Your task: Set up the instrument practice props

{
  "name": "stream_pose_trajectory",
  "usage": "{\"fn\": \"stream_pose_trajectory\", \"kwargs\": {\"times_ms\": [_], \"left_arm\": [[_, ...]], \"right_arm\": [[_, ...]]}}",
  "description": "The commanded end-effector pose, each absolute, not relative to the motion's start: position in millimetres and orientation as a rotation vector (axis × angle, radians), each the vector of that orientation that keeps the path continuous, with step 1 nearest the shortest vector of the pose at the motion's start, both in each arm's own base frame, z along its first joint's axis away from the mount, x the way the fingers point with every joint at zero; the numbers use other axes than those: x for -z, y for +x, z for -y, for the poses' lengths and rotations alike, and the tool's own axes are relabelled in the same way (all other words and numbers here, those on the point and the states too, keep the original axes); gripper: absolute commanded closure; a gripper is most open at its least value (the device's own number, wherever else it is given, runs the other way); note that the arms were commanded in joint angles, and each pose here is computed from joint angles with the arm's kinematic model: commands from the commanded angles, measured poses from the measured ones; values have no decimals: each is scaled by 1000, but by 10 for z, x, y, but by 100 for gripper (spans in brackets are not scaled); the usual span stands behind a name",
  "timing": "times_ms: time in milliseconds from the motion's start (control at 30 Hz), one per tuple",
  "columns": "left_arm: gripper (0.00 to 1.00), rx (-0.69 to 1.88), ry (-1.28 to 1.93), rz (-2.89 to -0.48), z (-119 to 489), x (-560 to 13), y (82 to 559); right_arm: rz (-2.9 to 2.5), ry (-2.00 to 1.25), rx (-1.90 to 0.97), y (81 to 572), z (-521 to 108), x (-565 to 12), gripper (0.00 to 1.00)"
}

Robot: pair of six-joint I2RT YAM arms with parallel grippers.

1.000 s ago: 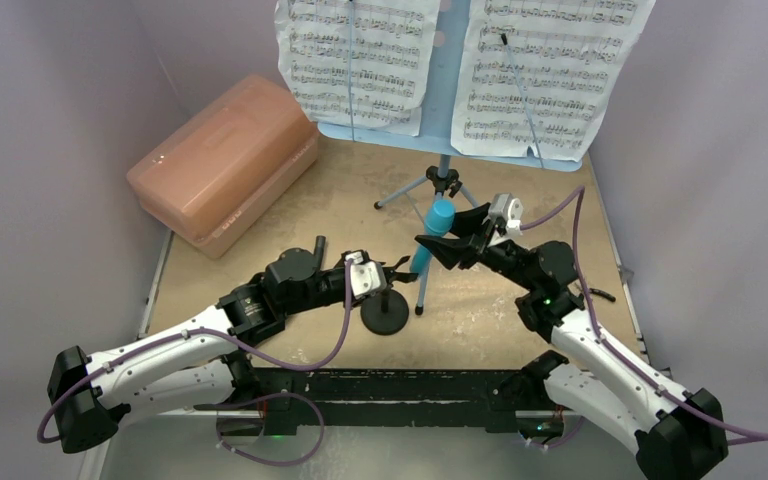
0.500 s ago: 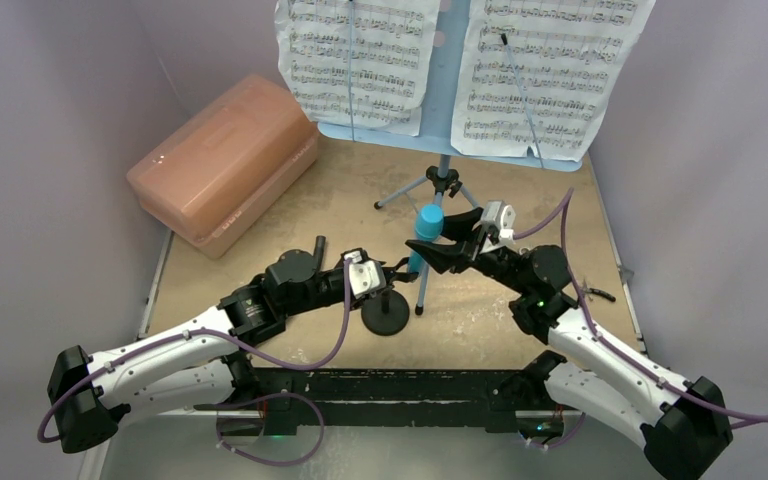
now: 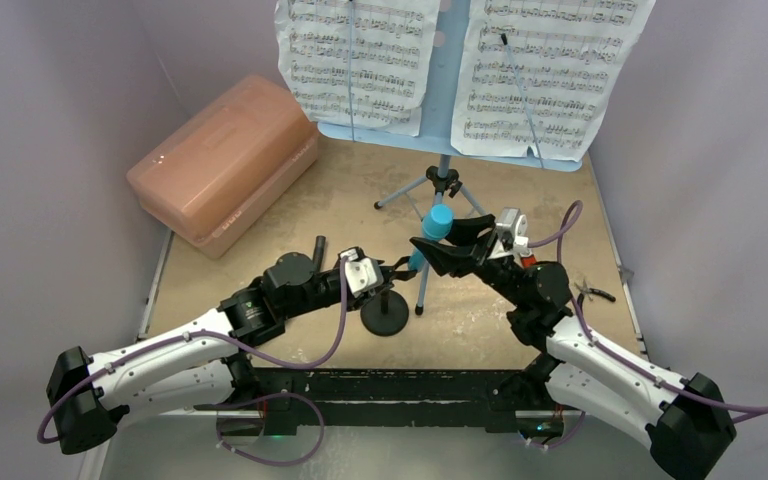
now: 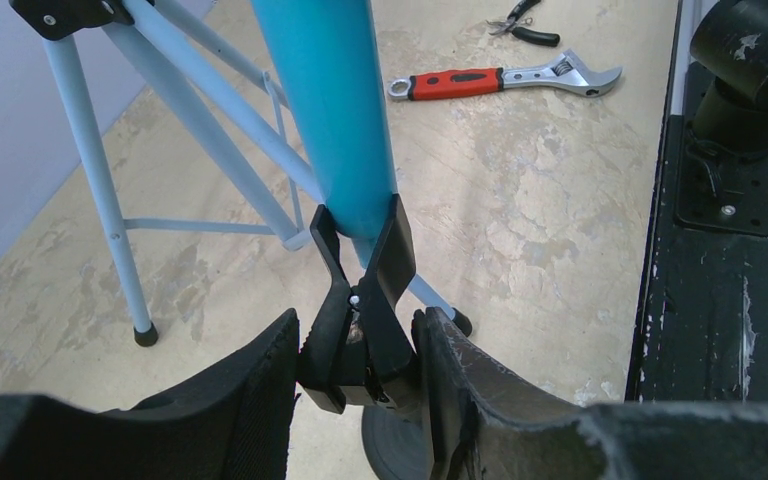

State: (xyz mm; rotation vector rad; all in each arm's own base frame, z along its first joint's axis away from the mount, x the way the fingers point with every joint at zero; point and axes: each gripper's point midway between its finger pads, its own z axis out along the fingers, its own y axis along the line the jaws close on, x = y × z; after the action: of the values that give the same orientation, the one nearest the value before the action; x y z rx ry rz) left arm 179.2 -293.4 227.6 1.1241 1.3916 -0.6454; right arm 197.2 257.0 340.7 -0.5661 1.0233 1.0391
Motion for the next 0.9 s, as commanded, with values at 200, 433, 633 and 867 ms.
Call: {"fn": "stream_pose_trajectory", "kwargs": {"times_ms": [200,433,633,867], "left_arm": [[100,603,1025,-1423,2929,-2283,1970],[100,603,998,-1432,2923,-2282,1992],[100,603,958,-1427,2926,-2312,2034],[100,611,934,-1420,2962,-2341,2065]], "right_arm": [[-890,-473,-1212,1717,-2565,-3827,100],[-899,-417,-1275,1684,-2569,-3735,100],[-884,-396,-1338,1658,-2627,-3773,100],[-887,-429,-1419,1562,-2782,-3728,100]]}}
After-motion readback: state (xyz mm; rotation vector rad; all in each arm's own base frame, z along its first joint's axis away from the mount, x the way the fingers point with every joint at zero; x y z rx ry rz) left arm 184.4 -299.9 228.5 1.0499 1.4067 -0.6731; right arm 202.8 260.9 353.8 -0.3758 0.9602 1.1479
